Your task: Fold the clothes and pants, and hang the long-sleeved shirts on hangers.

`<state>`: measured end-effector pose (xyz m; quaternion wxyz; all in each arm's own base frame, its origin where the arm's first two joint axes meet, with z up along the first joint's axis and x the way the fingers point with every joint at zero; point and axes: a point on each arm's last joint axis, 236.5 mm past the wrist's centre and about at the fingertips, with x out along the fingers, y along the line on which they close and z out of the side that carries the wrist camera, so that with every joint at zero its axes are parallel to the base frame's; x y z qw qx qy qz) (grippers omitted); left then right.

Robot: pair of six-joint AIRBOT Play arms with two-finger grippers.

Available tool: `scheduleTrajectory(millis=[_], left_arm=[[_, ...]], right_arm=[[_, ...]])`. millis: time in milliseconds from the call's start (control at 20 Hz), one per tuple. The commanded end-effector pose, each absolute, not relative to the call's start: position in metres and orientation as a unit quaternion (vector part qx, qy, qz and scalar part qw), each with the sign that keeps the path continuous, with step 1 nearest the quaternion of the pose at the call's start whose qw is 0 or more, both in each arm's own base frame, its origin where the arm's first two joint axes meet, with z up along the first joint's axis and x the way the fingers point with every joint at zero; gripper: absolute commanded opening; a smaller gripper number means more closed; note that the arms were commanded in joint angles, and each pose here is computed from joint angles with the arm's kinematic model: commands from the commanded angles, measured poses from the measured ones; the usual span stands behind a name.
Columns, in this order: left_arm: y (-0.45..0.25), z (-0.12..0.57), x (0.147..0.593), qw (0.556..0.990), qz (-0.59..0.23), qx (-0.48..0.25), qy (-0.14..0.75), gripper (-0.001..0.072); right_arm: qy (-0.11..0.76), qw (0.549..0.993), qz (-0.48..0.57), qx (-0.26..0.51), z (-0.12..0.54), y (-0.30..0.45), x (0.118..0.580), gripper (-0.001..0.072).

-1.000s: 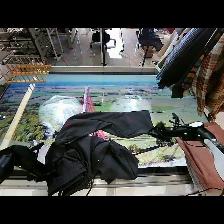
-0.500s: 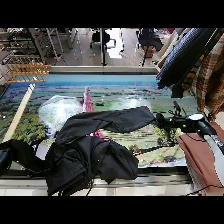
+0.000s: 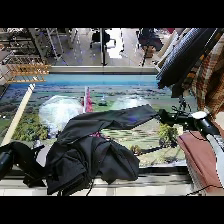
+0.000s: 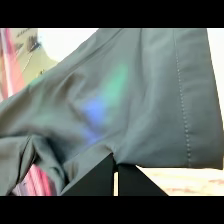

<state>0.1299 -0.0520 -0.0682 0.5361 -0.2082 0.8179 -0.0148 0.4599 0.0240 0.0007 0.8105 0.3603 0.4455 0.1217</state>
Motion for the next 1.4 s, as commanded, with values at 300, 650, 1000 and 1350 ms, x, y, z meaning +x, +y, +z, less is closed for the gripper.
scheduleTrajectory(millis=[300, 650, 1000, 1350], left_arm=[[-0.086, -0.081, 0.164, 0.590, -0.063, -0.266, 0.760, 0.0016], [-0.055, 0.040, 0.288, 0.761, -0.137, -0.175, 0.610, 0.0013], [0.075, 0.393, 0.351, 0.980, 0.019, -0.081, 0.181, 0.0014], [0.151, 0.520, 0.289, 0.984, 0.178, -0.027, -0.008, 0.0013]], right_arm=[[0.425, 0.828, 0.108, 0.350, 0.005, 0.015, 0.469, 0.0034], [0.341, 0.904, 0.116, 0.231, 0.125, 0.004, 0.450, 0.0033], [0.069, 0.993, 0.062, 0.068, 0.402, -0.001, 0.339, 0.0033], [-0.047, 0.997, -0.014, -0.057, 0.493, -0.005, 0.235, 0.0034]])
